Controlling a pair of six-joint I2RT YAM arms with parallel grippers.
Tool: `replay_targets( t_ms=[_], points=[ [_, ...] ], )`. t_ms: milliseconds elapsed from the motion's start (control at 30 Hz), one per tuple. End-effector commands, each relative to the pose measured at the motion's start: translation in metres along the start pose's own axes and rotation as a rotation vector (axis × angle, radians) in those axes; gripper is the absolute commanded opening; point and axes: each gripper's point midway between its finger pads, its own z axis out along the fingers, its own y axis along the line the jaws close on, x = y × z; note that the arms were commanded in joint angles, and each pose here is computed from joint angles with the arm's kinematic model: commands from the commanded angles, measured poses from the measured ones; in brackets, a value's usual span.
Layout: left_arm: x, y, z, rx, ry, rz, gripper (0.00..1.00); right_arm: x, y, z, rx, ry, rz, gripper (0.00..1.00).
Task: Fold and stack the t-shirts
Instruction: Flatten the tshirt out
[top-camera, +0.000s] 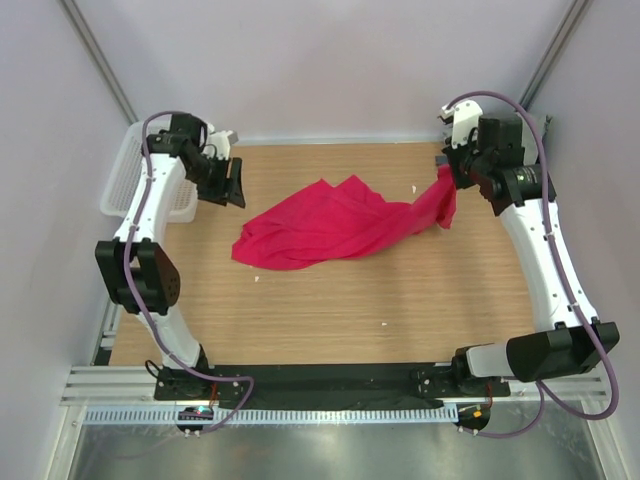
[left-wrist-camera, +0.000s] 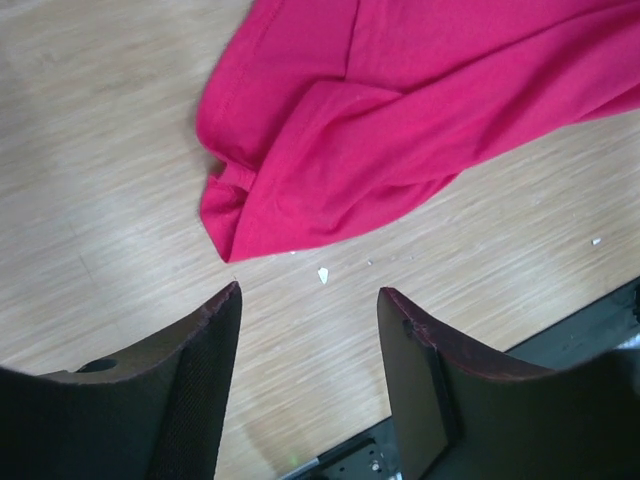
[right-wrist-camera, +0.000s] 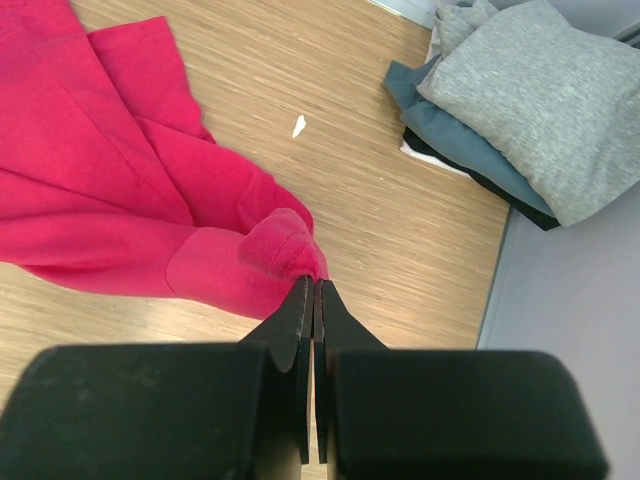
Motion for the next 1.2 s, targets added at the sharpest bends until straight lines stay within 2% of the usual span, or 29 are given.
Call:
replay_targets(
  t_ms=[0,100,233,367,467,633,900,967,1167],
  points=[
    [0.035,0.003,0.022,0.040,0.137,-0.065,0.57,-0.005,0.006,0.007,-0.031,-0.037,0.021,0.01],
    [0.050,0.016,0.061,0.071,0.230,-0.110,0.50,0.000,0.009,0.014,-0.040,-0.028,0.022,0.01],
    [0.036,0.037,0.097,0.066,0.263,-0.112,0.45,0.001,0.008,0.022,-0.042,-0.012,0.006,0.01],
    [0.006,0.041,0.113,0.081,0.214,-0.086,0.45,0.000,0.007,0.022,-0.035,-0.016,0.004,0.01],
    [-0.030,0.032,0.121,0.114,0.145,-0.002,0.47,0.004,0.006,0.023,-0.023,-0.012,-0.001,0.01],
    [-0.051,0.015,0.143,0.150,0.107,0.040,0.48,0.012,0.006,0.024,-0.017,0.005,-0.005,0.01],
    [-0.041,-0.039,0.197,0.265,0.163,0.114,0.41,0.012,0.003,0.032,-0.005,0.017,-0.018,0.01],
    [-0.041,-0.046,0.204,0.280,0.160,0.124,0.37,0.013,-0.001,0.033,0.015,0.024,-0.021,0.01],
    [-0.017,-0.056,0.220,0.296,0.239,0.108,0.36,0.018,0.000,0.036,0.013,0.036,-0.024,0.01]
  ],
)
